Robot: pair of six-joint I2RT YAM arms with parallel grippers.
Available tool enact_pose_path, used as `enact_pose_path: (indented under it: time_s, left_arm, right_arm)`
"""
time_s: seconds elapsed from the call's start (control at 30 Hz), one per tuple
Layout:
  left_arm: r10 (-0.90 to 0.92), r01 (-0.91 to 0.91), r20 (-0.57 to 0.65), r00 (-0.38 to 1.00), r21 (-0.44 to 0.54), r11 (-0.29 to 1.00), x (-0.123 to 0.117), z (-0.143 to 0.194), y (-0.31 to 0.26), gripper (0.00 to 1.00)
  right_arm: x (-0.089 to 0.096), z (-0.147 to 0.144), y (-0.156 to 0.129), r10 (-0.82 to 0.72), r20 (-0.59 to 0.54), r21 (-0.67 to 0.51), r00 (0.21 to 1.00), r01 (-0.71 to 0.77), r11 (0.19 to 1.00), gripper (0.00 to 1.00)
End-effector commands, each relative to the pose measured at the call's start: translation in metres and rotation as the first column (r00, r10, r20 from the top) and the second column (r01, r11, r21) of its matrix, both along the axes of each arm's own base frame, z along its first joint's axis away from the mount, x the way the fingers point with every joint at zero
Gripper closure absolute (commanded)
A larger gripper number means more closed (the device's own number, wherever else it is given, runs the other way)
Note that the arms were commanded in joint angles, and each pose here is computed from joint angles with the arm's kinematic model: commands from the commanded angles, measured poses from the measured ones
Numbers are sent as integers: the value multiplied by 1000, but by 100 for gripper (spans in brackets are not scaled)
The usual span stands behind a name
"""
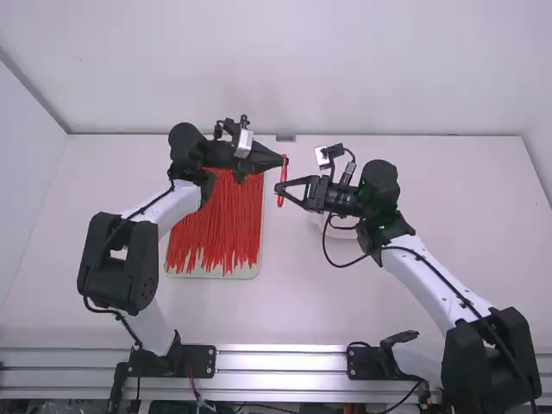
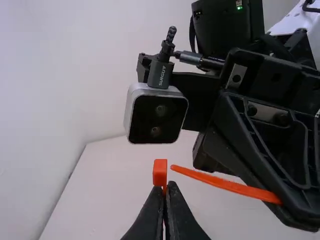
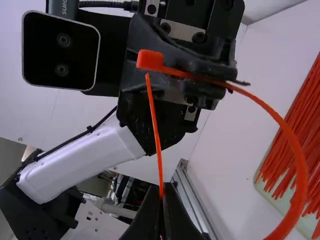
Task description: Fasten the cable tie
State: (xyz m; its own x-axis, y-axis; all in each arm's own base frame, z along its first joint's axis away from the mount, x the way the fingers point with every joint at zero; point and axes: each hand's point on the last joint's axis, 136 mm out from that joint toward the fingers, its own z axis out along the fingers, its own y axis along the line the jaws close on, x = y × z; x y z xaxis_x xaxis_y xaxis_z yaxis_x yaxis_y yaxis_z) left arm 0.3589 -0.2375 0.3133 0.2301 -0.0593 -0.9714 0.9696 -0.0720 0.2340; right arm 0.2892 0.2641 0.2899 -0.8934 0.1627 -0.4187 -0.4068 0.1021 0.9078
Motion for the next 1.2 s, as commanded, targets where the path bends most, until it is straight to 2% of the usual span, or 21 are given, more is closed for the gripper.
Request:
enact_pose_path:
  time_s: [0.0, 0.7, 1.17]
  left_arm:
    - [-19, 19, 37, 999, -2, 1000, -5, 1, -6, 98]
    - [-13, 13, 33, 999, 2, 1000, -3, 0, 0, 98]
    - [15, -14, 67, 998, -13, 1000, 2, 2, -1, 98]
  right_arm:
    - [2, 0, -1, -9, -3, 1, 1000, 9, 1000, 100]
    - [11, 2, -10, -48, -37, 12, 998, 48, 999, 100]
    - [7, 2, -5, -33, -41, 13, 999, 33, 999, 100]
